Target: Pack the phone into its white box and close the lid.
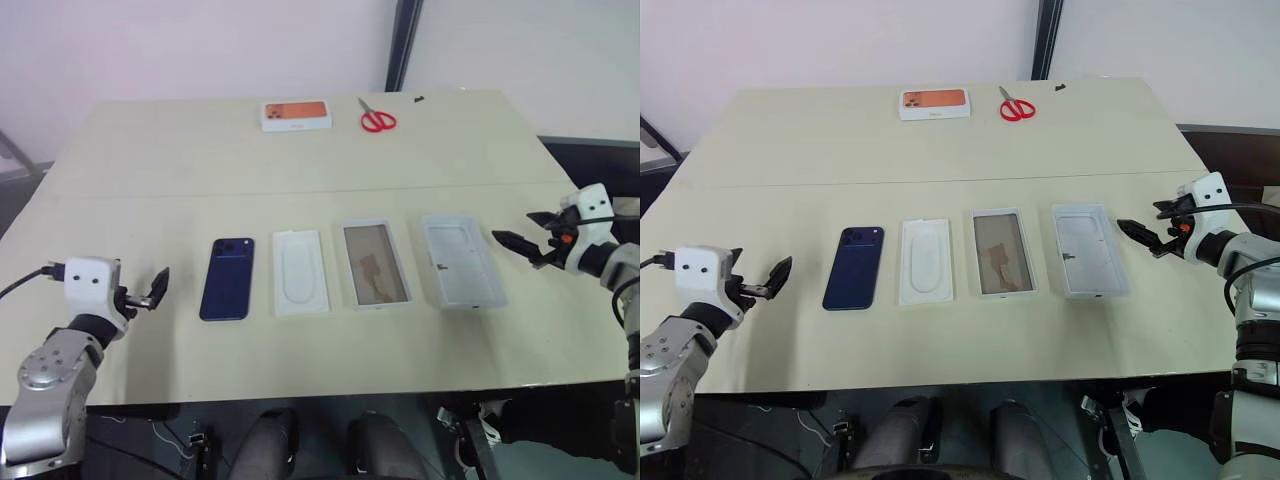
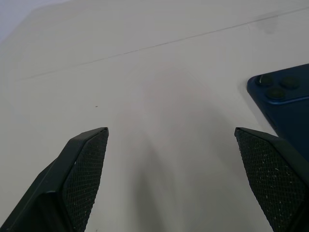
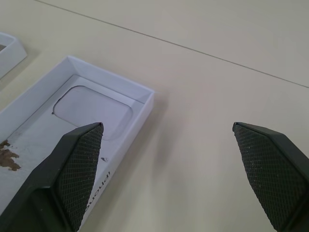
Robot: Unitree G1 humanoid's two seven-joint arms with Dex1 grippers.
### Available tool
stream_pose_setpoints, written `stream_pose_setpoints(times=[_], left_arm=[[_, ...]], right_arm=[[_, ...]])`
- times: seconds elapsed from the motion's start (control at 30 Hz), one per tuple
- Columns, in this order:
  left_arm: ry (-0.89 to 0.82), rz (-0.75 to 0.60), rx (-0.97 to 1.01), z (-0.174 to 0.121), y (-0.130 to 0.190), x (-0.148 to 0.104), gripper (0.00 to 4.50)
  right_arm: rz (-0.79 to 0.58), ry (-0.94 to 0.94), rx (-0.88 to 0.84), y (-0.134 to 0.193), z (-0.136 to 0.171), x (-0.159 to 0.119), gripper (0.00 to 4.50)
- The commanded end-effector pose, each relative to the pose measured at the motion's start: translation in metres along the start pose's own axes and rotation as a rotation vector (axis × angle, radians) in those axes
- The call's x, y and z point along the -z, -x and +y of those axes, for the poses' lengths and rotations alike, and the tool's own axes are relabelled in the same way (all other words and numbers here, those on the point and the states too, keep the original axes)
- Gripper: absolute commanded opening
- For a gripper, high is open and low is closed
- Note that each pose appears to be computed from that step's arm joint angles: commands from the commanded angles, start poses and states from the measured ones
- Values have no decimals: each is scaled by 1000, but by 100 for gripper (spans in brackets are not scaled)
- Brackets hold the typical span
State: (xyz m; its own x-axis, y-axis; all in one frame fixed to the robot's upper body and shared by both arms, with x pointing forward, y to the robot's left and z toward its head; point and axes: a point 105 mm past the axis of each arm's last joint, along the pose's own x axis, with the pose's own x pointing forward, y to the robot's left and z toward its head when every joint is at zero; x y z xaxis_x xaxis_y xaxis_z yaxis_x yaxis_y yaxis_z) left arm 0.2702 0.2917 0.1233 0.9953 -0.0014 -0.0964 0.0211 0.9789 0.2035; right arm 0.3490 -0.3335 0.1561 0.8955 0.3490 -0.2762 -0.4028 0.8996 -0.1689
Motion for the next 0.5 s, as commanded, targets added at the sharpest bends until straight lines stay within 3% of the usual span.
stream_pose_setpoints(times=[0.03, 0.5], left_arm=[[-20, -46, -24, 3, 5, -12, 440], [-8, -74, -6, -7, 5, -27, 440]], right_arm=[[-42, 50, -6, 0, 0, -20, 450], [-108, 75, -115, -28, 38, -34, 450]])
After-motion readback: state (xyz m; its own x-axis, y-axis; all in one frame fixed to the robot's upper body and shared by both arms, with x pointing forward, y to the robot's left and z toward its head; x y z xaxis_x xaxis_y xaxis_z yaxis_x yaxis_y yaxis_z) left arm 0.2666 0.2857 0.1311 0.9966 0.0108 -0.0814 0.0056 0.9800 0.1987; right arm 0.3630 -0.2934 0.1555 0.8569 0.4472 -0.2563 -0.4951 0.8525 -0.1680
